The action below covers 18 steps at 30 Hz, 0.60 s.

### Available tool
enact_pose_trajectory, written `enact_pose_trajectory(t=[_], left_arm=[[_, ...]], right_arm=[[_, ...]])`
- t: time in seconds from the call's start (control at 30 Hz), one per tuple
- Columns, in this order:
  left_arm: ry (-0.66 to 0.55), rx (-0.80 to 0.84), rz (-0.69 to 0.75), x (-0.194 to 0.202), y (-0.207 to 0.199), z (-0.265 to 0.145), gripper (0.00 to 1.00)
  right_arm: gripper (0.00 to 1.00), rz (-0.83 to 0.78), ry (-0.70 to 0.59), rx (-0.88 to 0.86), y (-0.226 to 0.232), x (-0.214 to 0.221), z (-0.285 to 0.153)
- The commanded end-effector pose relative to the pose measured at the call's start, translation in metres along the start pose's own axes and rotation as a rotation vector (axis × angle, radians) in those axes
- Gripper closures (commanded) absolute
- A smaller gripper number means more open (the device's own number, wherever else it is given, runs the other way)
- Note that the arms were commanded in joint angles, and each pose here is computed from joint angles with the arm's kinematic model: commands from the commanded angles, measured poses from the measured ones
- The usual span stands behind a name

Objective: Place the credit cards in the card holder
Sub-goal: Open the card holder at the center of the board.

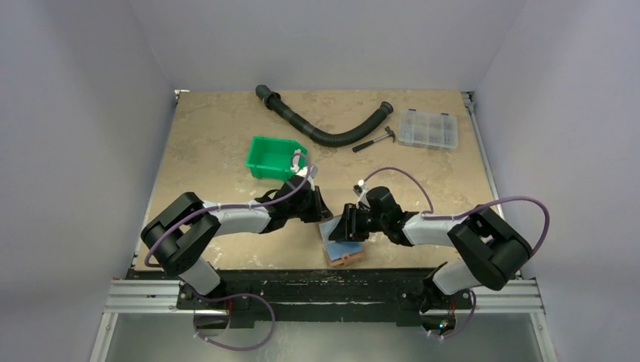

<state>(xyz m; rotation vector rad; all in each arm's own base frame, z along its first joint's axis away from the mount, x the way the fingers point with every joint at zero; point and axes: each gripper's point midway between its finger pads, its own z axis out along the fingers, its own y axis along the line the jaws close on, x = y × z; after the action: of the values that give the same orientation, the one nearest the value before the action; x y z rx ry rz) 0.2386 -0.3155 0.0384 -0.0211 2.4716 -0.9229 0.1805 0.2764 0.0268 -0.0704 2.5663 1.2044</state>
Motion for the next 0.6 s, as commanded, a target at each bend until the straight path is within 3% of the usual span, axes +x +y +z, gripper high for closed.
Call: enact_pose_trajectory(t=[0.0, 0.1, 0.23, 0.37, 0.5, 0.57], left_arm=[[0.156, 0.209, -0.005, 0.035, -0.055, -0.012, 0.91], [0.154, 0.180, -0.005, 0.037, -0.047, -0.011, 0.92], [0.135, 0.154, -0.001, 0.035, -0.041, -0.014, 0.93], [0.096, 0.051, 0.053, 0.024, -0.026, -0.021, 0.92], [0.050, -0.022, 0.106, -0.001, -0.010, -0.037, 0.76], [0.040, -0.034, 0.141, -0.014, -0.004, -0.042, 0.63]], right_arm=[[0.49, 0.077, -0.117, 0.013, 0.002, -0.026, -0.008], [0.41, 0.140, -0.122, 0.065, -0.001, -0.029, -0.012], [0.39, 0.159, -0.126, 0.112, -0.010, -0.029, -0.010], [0.42, -0.045, -0.120, 0.140, -0.015, -0.038, -0.008], [0.49, -0.257, -0.062, 0.119, -0.006, -0.037, -0.004], [0.55, -0.309, -0.048, 0.124, -0.008, -0.038, -0.002]])
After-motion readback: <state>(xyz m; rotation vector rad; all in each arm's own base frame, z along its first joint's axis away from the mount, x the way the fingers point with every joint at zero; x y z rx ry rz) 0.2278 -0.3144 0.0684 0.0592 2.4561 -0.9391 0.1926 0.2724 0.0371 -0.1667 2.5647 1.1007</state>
